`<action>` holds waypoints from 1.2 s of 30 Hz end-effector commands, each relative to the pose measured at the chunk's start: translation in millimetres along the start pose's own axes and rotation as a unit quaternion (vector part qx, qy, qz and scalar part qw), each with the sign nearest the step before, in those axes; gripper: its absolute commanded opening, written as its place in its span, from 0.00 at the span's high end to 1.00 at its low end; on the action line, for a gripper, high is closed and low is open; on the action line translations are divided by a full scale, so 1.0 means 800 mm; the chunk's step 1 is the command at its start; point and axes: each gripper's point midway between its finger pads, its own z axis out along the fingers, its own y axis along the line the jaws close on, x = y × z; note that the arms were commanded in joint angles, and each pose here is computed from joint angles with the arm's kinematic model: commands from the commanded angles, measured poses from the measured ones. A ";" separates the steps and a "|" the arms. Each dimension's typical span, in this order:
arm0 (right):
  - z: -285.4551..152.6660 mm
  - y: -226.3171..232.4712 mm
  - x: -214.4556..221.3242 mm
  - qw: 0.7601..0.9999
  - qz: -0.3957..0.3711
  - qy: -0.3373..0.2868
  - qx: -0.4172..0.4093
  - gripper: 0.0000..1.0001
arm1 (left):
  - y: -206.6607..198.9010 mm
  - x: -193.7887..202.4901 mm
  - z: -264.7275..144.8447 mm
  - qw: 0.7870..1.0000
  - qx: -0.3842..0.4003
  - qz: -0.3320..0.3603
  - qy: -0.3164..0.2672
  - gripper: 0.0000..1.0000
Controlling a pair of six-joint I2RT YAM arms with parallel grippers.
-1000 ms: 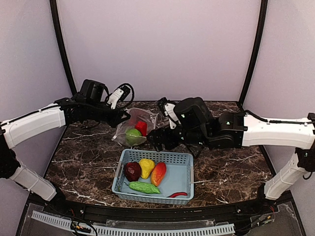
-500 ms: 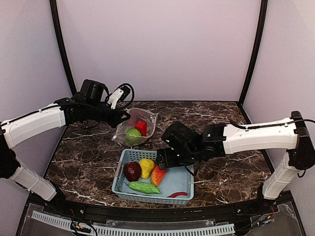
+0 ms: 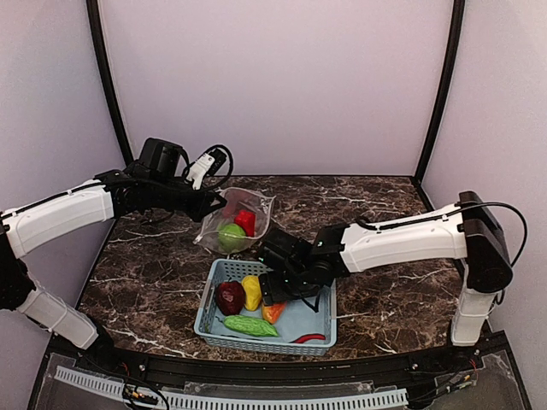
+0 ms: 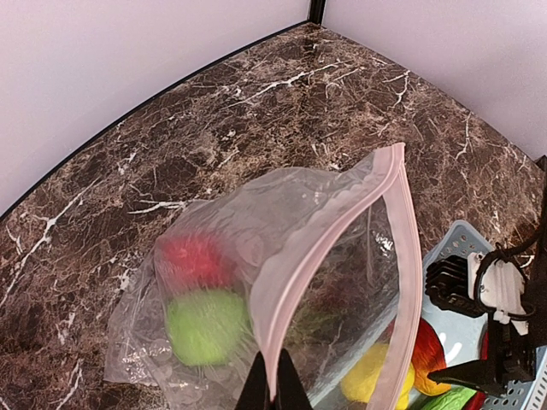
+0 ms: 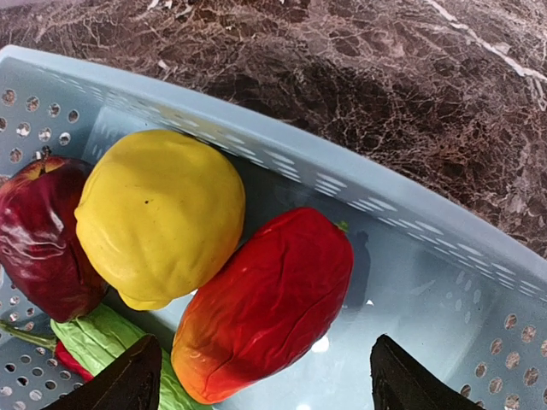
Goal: Place the food in the zip-top bag and seal the zipper
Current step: Adjust the fake fruit in the bin.
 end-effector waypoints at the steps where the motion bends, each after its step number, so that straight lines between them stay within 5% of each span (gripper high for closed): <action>1: 0.009 0.006 0.005 1.000 -0.014 0.014 0.005 0.19 | 0.000 0.008 -0.004 1.000 -0.002 0.006 0.009 0.99; 20: 0.006 -0.052 0.024 0.997 -0.002 0.016 0.070 0.27 | 0.001 0.005 -0.008 1.000 -0.007 0.006 0.006 0.99; 36: 0.024 -0.031 0.016 0.998 -0.026 0.018 0.055 0.30 | 0.001 0.007 -0.007 1.000 -0.006 0.005 0.008 0.99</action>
